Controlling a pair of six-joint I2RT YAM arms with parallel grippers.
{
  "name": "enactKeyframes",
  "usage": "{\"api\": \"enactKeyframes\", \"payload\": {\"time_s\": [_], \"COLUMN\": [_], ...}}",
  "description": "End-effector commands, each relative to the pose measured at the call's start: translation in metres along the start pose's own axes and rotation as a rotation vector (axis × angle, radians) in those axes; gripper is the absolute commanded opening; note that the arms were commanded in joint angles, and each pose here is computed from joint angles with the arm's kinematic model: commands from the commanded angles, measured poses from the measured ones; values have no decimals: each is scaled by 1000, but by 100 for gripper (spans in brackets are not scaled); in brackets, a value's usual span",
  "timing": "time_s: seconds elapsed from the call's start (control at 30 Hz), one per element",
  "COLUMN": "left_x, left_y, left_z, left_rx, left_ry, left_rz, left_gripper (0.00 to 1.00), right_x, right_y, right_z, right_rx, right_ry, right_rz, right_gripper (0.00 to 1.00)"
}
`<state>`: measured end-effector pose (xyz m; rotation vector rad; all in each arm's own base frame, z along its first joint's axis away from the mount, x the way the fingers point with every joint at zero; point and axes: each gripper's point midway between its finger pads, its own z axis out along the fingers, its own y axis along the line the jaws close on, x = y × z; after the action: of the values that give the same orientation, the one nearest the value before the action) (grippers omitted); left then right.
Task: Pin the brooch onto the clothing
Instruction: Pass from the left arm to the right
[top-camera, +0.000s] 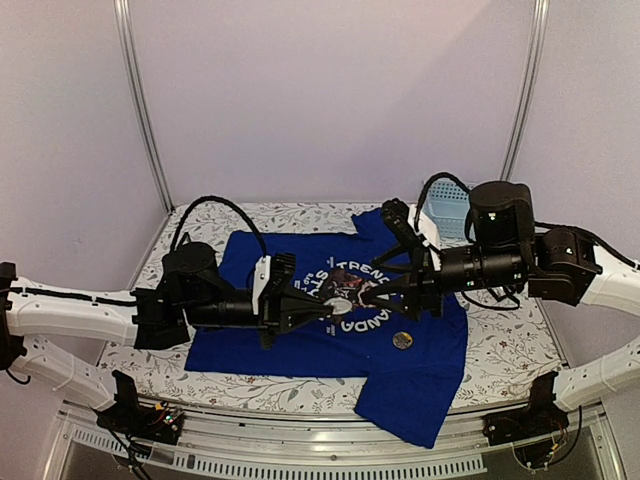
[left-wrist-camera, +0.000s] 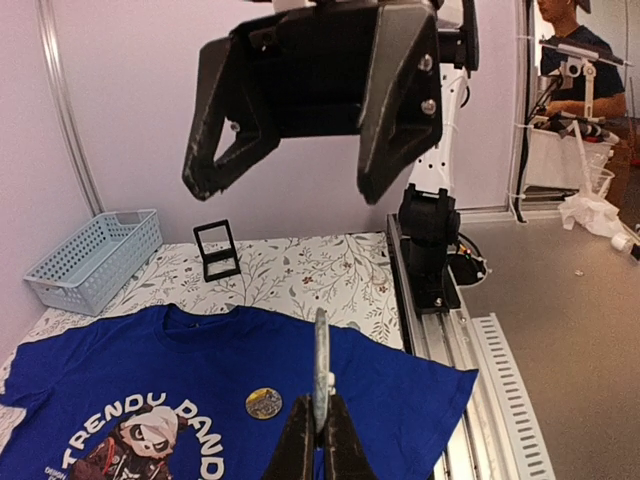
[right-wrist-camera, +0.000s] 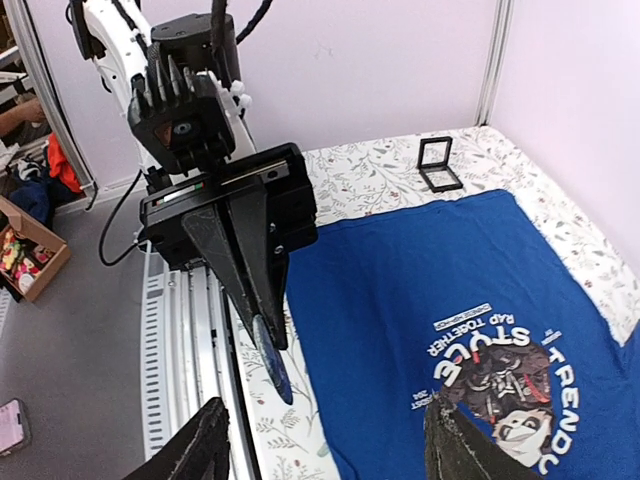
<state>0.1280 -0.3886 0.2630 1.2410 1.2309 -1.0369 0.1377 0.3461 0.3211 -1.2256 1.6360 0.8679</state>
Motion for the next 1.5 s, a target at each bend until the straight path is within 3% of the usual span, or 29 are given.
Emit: {"api": "enactKeyframes", "payload": {"time_s": [0.0,0.13,0.33,0.73,0.97,1.03,1.1,1.3,1.47], "left_x": [-14,-15,-15,-23,-28,-29,-33,-41,-41], "left_y": [3,1,4,-7,-15,-16,-15,-14,-14], "left_z": [-5,-6,-7,-17,-24,-25,-27,-37,-37], "left_rx": [10,20,7,55,88,95,93,66,72], "left_ry": [-51,-63,-69,-129,-160,-165,-183,-267,-276], "left_rz": [-63,-58,-48,-56,-59,-67,-79,-89,-103], "left_gripper": [0,0,0,0,0,0,0,0,0], "right_x": [8,16,22,20,17,19,18,1,-9], "right_y": [16,26,18,28,32,27,22,12,14], "right_z": [20,33,39,46,47,49,51,47,39], "right_rx": [-112,-186,-147,-214,-243,-210,-181,-129,-142], "right_ry": [20,53,58,56,40,44,30,-79,-172], "right_rz": [33,29,14,32,62,74,83,146,185], "right_gripper": [60,45,19,0,2,16,24,16,21]}}
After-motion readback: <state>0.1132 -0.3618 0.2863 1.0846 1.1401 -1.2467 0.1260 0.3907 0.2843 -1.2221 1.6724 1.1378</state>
